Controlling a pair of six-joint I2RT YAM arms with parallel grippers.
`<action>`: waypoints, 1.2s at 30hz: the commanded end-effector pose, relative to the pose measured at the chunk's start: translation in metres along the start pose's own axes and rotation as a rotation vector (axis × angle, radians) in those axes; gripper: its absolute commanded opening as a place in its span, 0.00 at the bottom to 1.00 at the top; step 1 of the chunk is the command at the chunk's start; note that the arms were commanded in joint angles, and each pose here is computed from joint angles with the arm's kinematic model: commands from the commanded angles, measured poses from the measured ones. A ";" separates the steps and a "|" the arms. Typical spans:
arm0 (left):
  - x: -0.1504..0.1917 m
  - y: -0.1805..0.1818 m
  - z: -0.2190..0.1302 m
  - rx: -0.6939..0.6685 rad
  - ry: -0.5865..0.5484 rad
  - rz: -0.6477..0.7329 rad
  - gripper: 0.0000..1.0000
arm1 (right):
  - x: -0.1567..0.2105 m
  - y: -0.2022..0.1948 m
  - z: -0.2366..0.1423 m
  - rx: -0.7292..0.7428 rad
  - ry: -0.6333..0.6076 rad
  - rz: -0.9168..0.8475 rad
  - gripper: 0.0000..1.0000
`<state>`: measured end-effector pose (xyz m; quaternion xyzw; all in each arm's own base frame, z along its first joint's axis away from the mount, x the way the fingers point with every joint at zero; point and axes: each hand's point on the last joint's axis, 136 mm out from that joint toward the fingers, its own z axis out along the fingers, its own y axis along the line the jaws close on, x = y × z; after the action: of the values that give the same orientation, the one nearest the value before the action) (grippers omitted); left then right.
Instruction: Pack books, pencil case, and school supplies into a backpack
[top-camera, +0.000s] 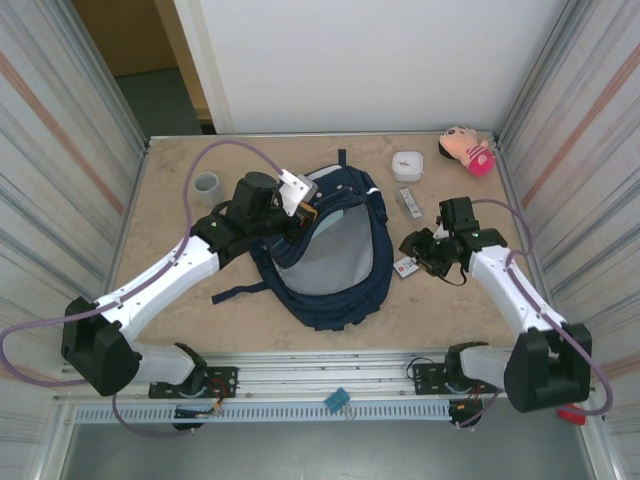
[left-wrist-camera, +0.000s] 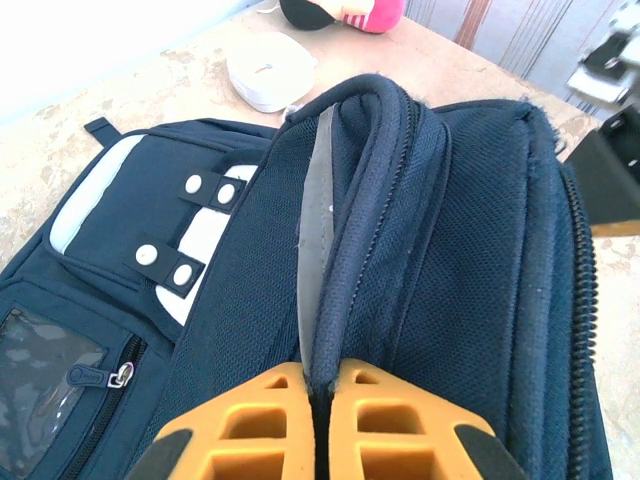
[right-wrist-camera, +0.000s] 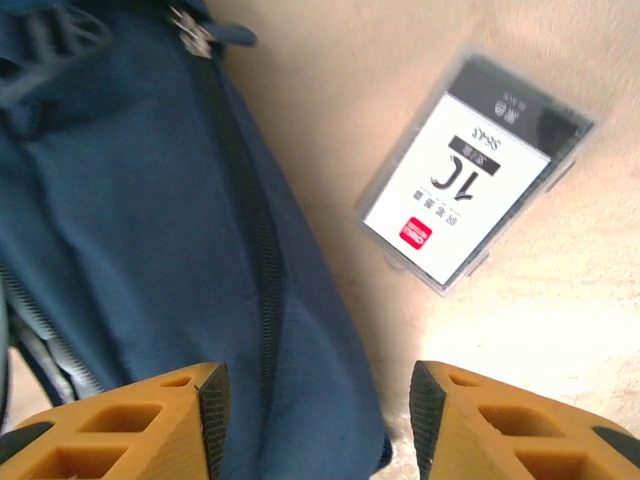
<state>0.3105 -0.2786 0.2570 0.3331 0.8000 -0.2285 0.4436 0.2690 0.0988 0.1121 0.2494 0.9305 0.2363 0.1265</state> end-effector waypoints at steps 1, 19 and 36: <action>-0.028 0.005 -0.022 -0.034 -0.110 0.000 0.00 | 0.003 0.001 0.014 0.000 0.066 -0.034 0.51; -0.022 0.014 -0.024 -0.072 -0.101 -0.006 0.00 | -0.002 -0.031 0.078 0.077 0.144 0.032 0.42; -0.020 0.013 -0.026 -0.072 -0.101 -0.008 0.00 | -0.015 -0.084 0.017 0.302 0.082 0.018 0.64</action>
<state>0.3077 -0.2705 0.2560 0.3269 0.8022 -0.2192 0.4489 0.2646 0.0416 0.0410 0.2897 0.9455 0.1378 0.0552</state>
